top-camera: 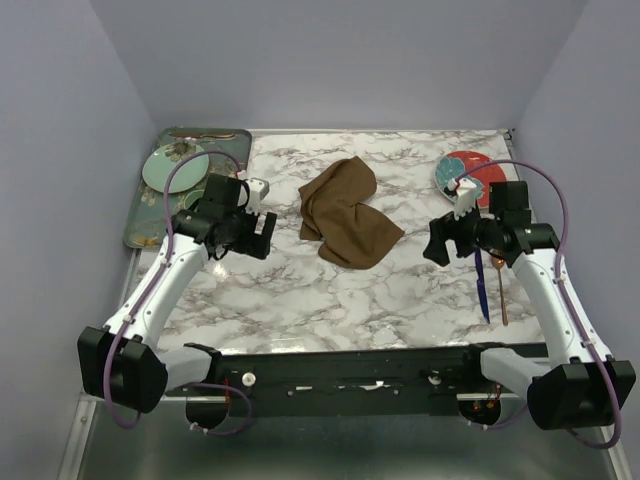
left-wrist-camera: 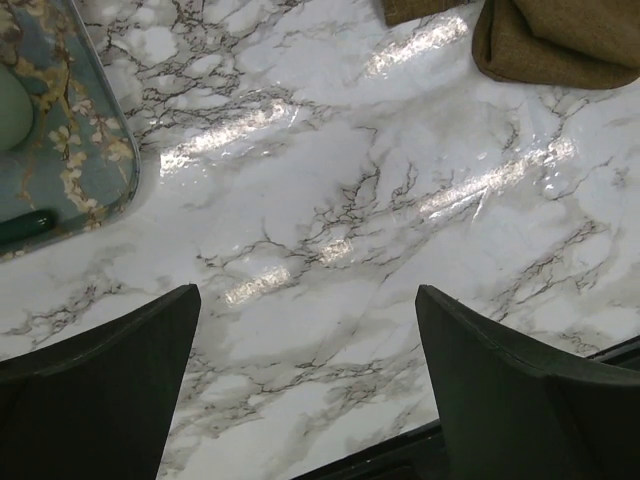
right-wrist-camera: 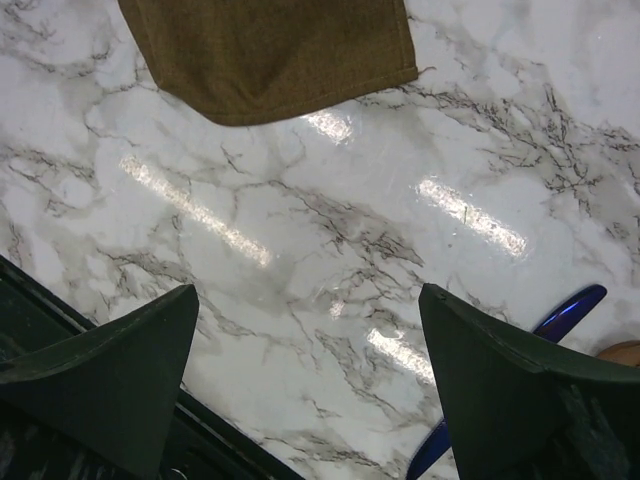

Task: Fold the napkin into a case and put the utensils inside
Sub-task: Pick up the crumpled napkin from the center of the board.

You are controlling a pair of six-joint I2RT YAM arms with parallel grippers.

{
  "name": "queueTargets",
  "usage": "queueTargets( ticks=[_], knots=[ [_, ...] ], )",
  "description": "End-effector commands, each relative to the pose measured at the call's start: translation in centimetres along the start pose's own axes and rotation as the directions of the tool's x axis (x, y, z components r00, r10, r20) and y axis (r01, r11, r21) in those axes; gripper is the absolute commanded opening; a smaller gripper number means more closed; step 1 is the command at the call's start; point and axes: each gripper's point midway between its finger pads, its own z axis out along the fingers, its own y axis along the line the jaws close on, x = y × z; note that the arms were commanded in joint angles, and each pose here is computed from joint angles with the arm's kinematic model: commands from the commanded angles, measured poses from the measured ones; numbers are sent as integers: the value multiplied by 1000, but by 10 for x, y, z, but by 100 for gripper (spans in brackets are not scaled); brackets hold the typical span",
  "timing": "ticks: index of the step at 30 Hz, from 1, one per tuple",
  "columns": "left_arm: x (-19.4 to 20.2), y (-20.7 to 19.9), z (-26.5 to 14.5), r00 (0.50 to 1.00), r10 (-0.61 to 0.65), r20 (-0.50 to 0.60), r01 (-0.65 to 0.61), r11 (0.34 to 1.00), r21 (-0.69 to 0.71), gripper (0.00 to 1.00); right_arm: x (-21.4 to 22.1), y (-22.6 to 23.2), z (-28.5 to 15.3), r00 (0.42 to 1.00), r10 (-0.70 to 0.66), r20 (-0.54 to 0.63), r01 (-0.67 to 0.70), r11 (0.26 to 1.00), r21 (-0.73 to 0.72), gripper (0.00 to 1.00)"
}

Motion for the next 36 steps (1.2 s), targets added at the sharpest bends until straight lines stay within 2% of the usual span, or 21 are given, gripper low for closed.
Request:
queueTargets(
  ticks=[1,8,13,19,22,31,36],
  knots=[
    [-35,1,-12,994,30,103,-27,999,-27,99,-5,4,2,998,-9,62,10,1000,-23,100],
    [-90,-1,7,985,88,149,-90,996,6,99,3,-19,27,998,55,-18,-54,998,23,100],
    [-101,-14,37,980,104,172,-118,990,75,99,-2,-37,51,996,78,-36,-77,997,29,100],
    [-78,-34,84,988,114,104,-127,984,128,99,0,-56,88,987,115,-113,-116,993,2,100],
    [-70,-45,102,991,121,60,-130,977,169,95,5,-66,105,982,124,-142,-125,992,3,100],
    [-49,-69,138,987,160,-17,-153,963,224,87,1,-80,149,977,136,-167,-140,990,-15,87],
    [-45,-74,144,986,166,-20,-157,959,237,86,4,-77,171,973,126,-195,-135,990,-32,75]
  ],
)
